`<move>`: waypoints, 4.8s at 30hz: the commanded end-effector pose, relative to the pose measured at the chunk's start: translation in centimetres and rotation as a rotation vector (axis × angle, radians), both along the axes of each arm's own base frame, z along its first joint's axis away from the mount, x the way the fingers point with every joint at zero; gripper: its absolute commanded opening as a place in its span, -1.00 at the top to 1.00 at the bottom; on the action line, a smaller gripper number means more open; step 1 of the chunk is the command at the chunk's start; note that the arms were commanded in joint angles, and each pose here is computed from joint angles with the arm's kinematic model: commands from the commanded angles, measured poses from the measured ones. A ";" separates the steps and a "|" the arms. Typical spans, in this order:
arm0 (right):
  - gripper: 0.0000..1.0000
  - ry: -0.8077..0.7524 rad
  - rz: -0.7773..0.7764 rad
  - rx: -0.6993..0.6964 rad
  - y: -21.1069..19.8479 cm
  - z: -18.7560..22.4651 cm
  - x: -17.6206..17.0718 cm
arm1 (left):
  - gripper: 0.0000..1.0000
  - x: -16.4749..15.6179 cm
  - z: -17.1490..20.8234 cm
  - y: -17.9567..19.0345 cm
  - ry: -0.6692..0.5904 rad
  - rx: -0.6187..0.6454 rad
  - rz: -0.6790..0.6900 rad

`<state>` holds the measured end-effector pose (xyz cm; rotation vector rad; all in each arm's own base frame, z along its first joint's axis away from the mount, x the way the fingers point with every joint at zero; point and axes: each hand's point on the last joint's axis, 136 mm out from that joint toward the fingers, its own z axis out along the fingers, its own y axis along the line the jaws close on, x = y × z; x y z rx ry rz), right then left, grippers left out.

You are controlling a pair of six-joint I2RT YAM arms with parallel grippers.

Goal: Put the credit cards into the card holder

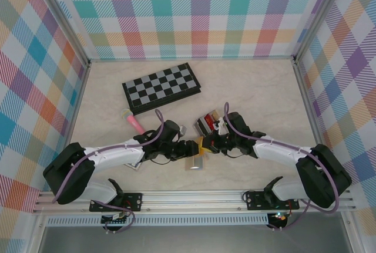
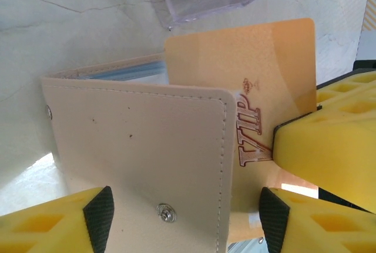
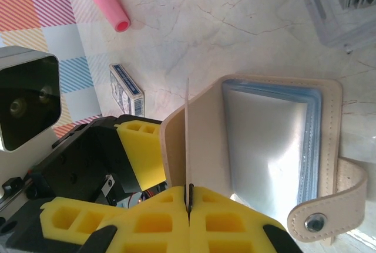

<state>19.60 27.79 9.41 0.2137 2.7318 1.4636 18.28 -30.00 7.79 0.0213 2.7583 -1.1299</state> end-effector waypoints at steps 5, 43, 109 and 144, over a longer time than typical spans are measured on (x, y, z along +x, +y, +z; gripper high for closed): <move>0.91 -0.003 0.022 0.076 1.0 1.0 0.3 | 0.03 -0.6 -0.5 1.2 -0.014 0.069 -0.006; 0.89 -0.005 0.102 -0.573 -5.0 -4.7 -2.6 | 0.99 -1.5 -3.0 9.4 0.030 0.248 0.096; 0.88 -0.122 0.110 -0.402 -1.9 -1.6 -2.3 | 1.00 -0.4 -4.4 4.3 0.056 0.134 0.117; 0.80 -0.121 0.130 -0.263 2.4 -2.2 -2.8 | 0.31 -0.2 -4.1 3.6 0.024 0.133 0.106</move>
